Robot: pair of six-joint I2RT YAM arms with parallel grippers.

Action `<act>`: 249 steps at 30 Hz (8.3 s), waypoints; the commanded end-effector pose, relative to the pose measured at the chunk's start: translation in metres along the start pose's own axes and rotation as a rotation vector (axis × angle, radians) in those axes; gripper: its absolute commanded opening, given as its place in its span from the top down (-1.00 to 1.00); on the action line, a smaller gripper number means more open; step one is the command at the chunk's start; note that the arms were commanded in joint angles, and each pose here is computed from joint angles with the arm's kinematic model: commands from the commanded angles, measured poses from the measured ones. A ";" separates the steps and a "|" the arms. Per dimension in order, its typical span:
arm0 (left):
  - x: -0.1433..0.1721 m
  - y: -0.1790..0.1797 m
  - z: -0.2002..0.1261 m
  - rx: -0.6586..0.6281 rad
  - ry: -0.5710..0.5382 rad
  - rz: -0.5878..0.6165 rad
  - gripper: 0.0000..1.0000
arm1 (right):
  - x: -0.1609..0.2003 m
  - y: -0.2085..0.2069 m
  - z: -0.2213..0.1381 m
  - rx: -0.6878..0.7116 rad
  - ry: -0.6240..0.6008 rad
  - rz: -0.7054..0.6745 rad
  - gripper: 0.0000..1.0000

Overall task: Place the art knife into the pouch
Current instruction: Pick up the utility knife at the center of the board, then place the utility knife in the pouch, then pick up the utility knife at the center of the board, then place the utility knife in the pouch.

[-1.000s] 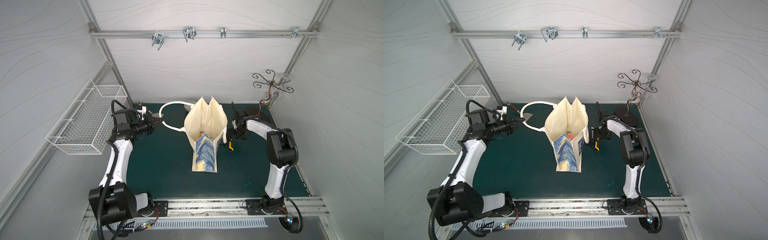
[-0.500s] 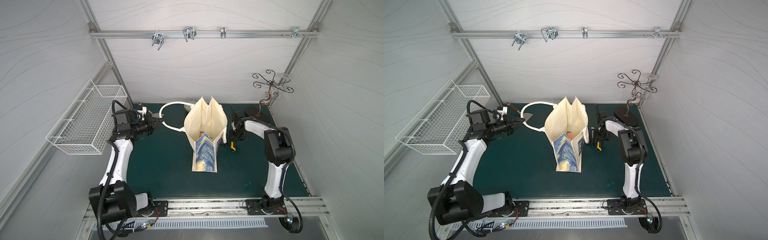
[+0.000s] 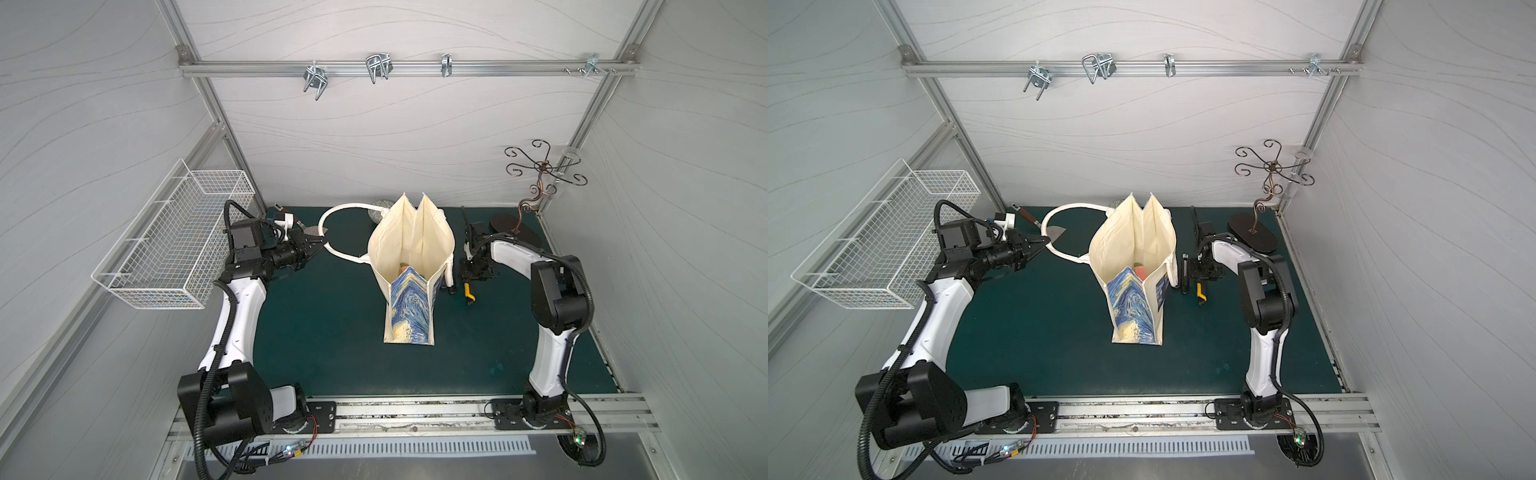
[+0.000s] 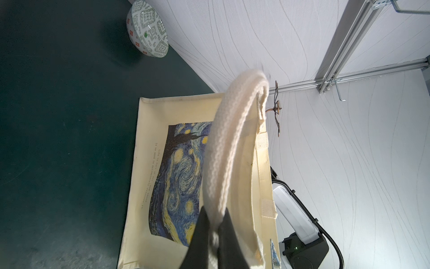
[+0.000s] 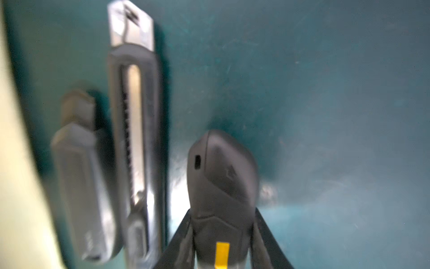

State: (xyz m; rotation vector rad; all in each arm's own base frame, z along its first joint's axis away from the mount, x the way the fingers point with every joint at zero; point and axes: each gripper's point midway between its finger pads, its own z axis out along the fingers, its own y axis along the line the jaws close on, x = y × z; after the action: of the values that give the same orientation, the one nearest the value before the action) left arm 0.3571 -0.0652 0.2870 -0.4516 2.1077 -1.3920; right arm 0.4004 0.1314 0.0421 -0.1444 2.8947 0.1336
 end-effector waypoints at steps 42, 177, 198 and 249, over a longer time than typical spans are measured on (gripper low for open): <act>0.003 -0.013 -0.002 0.051 0.005 0.041 1.00 | -0.058 0.211 -0.353 -0.478 -0.872 -0.597 0.71; 0.006 0.000 0.003 0.040 0.029 0.034 1.00 | -0.010 0.027 0.019 0.016 0.093 -0.046 0.91; 0.006 -0.001 0.002 0.039 0.021 0.035 1.00 | -0.062 0.052 -0.225 -0.148 -0.409 -0.169 0.92; 0.011 -0.014 0.000 0.050 0.026 0.056 1.00 | -0.023 0.213 -0.175 -0.336 -0.167 -0.601 1.00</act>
State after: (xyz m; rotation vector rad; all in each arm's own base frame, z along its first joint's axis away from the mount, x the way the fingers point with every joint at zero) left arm 0.3485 -0.0735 0.2738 -0.4449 2.1294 -1.4298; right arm 0.3728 0.3400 0.2493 -0.9297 2.4215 0.5843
